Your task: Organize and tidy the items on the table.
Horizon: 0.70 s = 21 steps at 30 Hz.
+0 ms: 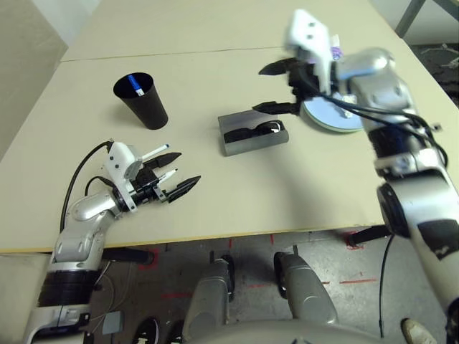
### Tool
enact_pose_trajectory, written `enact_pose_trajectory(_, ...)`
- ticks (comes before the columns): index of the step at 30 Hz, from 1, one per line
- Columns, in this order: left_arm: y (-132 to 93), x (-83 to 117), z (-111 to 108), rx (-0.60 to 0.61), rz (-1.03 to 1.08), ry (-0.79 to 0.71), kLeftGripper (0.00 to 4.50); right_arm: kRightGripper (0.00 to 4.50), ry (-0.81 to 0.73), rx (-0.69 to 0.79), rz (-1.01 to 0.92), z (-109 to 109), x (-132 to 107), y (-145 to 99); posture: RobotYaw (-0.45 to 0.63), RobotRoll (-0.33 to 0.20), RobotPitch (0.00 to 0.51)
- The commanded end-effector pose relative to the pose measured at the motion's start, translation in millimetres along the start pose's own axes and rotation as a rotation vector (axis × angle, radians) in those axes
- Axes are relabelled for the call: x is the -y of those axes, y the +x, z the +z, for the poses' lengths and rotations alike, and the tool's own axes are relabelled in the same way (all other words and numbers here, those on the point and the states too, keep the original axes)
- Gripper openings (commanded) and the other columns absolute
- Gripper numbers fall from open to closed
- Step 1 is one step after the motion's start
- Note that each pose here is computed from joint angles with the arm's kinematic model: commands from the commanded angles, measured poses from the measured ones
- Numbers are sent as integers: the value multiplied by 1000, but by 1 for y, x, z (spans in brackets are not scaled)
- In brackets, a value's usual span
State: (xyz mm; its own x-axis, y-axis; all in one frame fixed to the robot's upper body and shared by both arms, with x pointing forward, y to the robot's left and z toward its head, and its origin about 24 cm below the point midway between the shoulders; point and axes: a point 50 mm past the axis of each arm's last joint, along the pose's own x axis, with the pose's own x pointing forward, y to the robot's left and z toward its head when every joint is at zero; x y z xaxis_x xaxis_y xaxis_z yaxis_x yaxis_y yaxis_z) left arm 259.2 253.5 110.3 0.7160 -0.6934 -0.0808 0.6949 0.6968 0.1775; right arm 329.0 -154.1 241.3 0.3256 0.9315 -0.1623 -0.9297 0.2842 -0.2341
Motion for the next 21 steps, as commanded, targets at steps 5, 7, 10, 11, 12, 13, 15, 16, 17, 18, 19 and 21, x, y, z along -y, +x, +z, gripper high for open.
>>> enact_pose_trajectory(5, 11, -13, -3, -55, 21, 4, 4500, 4482, 81, 57, -60, -34, -44, -70, -289, 0, 224)
enact_pose_trajectory(7, 15, -18, -2, -63, 38, 10, 4500, 4482, 84, 62, -61, -48, -53, -79, -304, 0, 221)
enact_pose_trajectory(10, 26, -30, 2, -87, 90, 20, 4500, 4482, 60, 77, -31, -83, -72, -93, -309, 0, 219)
enact_pose_trajectory(11, 28, -32, 2, -91, 99, 24, 4500, 4482, 48, 69, -25, -88, -75, -95, -315, 0, 217)
enact_pose_trajectory(12, 31, -36, 5, -84, 117, 24, 4500, 4482, 31, 71, -19, -93, -77, -95, -316, 0, 216)
enact_pose_trajectory(13, 33, -39, 7, -80, 133, 24, 4500, 4482, 17, 85, -26, -97, -77, -94, -316, 0, 216)
enact_pose_trajectory(15, 37, -42, 10, -77, 149, 25, 4500, 4482, -1, 110, -39, -102, -76, -92, -313, 0, 214)
enact_pose_trajectory(16, 38, -44, 10, -80, 158, 30, 4500, 4482, -12, 112, -34, -105, -76, -91, -311, 0, 213)
enact_pose_trajectory(17, 39, -46, 10, -82, 172, 28, 4500, 4482, -24, 118, -24, -108, -77, -89, -312, 0, 212)
enact_pose_trajectory(18, 40, -47, 11, -83, 183, 26, 4500, 4482, -34, 123, -17, -111, -77, -87, -312, 0, 212)
enact_pose_trajectory(19, 41, -48, 10, -85, 191, 25, 4500, 4482, -42, 133, -9, -113, -78, -85, -311, 0, 211)
enact_pose_trajectory(21, 41, -49, 10, -86, 211, 23, 4500, 4482, -49, 152, -4, -114, -78, -81, -307, 0, 212)
